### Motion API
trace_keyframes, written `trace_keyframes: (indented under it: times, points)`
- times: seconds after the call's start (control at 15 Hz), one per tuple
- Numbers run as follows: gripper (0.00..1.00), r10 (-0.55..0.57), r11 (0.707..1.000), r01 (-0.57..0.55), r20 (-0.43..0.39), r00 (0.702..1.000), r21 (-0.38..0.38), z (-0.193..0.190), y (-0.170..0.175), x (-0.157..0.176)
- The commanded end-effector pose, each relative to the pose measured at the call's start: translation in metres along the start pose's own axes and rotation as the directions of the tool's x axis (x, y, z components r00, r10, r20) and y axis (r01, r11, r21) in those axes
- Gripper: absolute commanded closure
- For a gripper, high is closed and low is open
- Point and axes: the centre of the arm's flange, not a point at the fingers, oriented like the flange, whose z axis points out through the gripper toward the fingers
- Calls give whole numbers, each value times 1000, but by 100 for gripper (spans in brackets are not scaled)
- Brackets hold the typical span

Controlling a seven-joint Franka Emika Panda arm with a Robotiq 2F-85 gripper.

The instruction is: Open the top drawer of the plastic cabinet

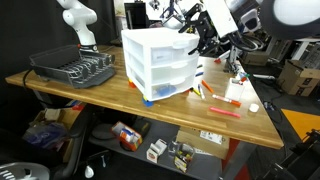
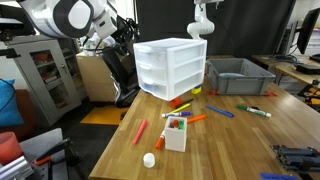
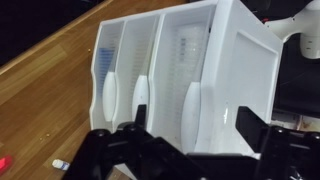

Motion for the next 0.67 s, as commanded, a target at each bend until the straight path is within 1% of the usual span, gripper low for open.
trace_keyframes:
  times: [0.0,0.27,0.33,0.4,0.47,0.53,0.6]
  points:
    - [8,7,1000,-8,25,1000,10,24,39,4]
    - [11,3,1000,-3,16,1000,0,31,44,6]
    - [16,2,1000,-1,14,1000,-5,34,45,8]
    - [25,-1,1000,1,13,1000,-11,36,48,9]
    - [30,-2,1000,2,11,1000,-17,38,50,10]
    - [30,-3,1000,3,7,1000,-21,40,52,11]
    - [36,-2,1000,2,2,1000,-23,42,53,13]
